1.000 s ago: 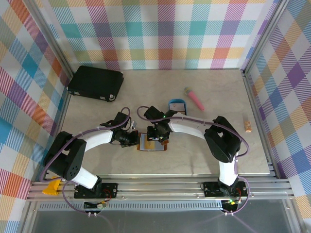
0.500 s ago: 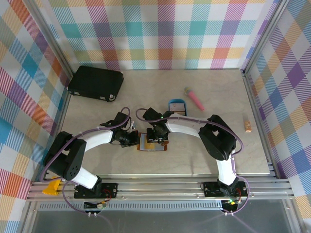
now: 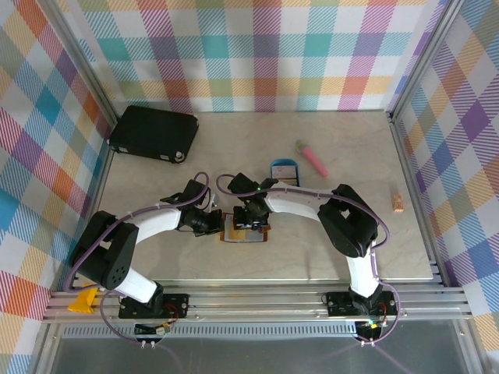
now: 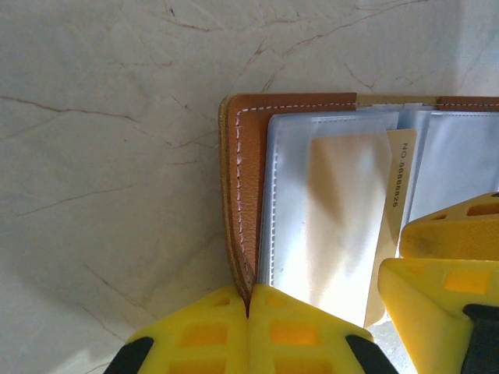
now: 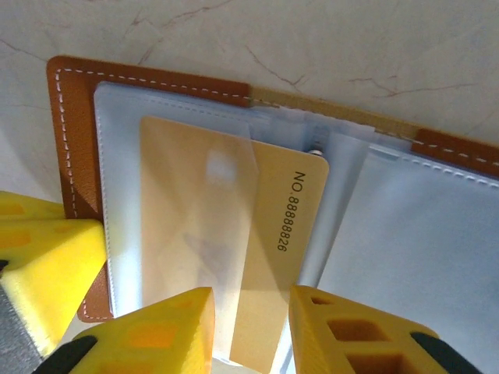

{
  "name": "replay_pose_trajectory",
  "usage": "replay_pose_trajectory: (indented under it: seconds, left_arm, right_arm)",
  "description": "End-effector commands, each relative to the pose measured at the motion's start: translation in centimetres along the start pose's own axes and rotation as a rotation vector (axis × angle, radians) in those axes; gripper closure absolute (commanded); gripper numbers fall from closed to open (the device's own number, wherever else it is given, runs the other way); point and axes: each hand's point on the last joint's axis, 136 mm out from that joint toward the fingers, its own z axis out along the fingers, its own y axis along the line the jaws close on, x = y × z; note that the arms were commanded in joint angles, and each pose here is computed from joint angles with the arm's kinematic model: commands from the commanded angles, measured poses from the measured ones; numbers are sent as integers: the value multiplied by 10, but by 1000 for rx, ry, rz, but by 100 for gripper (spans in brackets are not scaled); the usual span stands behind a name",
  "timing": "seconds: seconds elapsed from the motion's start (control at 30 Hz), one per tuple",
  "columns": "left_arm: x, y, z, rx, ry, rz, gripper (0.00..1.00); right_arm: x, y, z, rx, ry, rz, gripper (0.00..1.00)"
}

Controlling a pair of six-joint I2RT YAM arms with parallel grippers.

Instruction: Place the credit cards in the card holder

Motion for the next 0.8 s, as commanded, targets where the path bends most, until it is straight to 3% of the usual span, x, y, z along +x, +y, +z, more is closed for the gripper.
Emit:
replay_pose_trajectory:
  seconds: [0.0,0.77]
  left_arm:
    - [5,0,-3,6,14,10,100]
    - [4,-1,-4,6,15,8,100]
  right_arm:
    - [1,10,8,-28,23,9,69]
    - [-5,24,12,-95,13,14,69]
